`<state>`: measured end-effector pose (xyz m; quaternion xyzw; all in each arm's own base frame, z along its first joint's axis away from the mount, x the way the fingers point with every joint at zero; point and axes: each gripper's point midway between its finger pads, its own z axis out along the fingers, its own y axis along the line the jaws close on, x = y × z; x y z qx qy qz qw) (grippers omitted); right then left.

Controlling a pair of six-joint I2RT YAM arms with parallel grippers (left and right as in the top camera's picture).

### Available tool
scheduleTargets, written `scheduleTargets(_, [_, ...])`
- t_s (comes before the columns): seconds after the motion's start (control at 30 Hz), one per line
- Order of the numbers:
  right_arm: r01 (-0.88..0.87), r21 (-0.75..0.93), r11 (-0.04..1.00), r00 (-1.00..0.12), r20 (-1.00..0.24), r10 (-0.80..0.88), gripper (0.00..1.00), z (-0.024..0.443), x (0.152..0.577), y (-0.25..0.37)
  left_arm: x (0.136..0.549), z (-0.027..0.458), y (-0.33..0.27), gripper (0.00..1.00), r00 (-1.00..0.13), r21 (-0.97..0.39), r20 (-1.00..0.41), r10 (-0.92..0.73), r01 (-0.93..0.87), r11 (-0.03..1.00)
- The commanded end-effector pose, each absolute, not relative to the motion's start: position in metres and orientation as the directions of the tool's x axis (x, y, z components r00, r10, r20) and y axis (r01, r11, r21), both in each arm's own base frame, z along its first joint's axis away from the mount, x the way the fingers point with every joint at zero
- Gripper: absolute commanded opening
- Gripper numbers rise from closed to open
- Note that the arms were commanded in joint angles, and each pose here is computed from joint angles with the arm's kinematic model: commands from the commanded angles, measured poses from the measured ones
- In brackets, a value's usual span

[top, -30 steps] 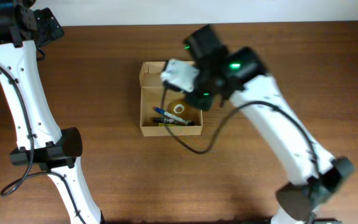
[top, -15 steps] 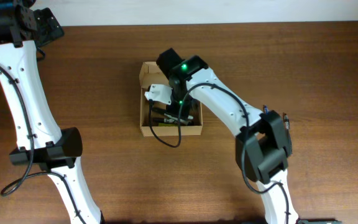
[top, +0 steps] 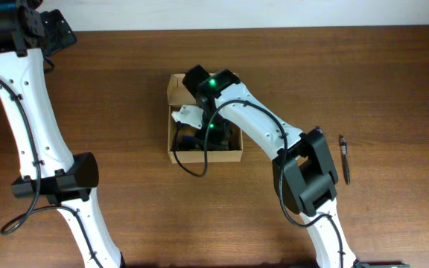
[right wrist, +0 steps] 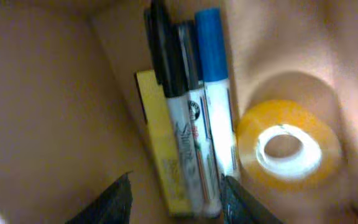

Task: Pack container
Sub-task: 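Carry the black marker into the box and release it, then reach the right gripper to the blue pen and grasp it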

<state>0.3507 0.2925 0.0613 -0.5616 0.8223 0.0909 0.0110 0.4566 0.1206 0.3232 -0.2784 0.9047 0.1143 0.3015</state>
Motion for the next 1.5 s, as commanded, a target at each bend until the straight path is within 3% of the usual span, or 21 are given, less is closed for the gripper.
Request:
scheduleTargets(0.0, [-0.875, -0.02, 0.484, -0.455, -0.31, -0.835, 0.49, 0.171, 0.376, 0.305, 0.449, 0.339, 0.123, 1.0, -0.644, 0.035, -0.638, -0.423, -0.573, 0.819])
scheduleTargets(0.23, [-0.659, -0.278, 0.699, -0.519, -0.504, -0.69, 0.57, 0.312, 0.401, 0.244, 0.449, 0.339, 0.123, 1.0, -0.644, 0.035, -0.638, -0.423, -0.573, 0.819])
scheduleTargets(0.47, [-0.427, -0.265, 0.865, -0.677, -0.541, -0.5, 0.57, 0.343, 0.403, 0.125, 0.449, 0.339, 0.123, 1.0, -0.644, 0.035, -0.638, -0.423, -0.573, 0.819])
scheduleTargets(0.63, [-0.23, -0.185, 0.956, -0.817, -0.496, -0.293, 0.57, 0.291, 0.4, 0.028, 0.449, 0.339, 0.123, 1.0, -0.644, 0.035, -0.638, -0.423, -0.573, 0.819])
scheduleTargets(0.8, [-0.079, -0.018, 0.997, -0.956, -0.281, -0.081, 0.57, 0.179, 0.378, -0.021, 0.449, 0.339, 0.123, 1.0, -0.644, 0.035, -0.638, -0.423, -0.573, 0.819])
scheduleTargets(1.1, [-0.054, 0.011, 0.998, -0.996, -0.072, -0.053, 0.53, 0.067, 0.36, -0.032, 0.449, 0.339, 0.123, 1.0, -0.644, 0.035, -0.638, -0.423, -0.573, 0.819])
scheduleTargets(1.47, [-0.051, 0.02, 0.999, -0.998, 0.032, -0.052, 0.52, 0.018, 0.357, -0.033, 0.449, 0.339, 0.123, 1.0, -0.644, 0.035, -0.638, -0.423, -0.573, 0.819])
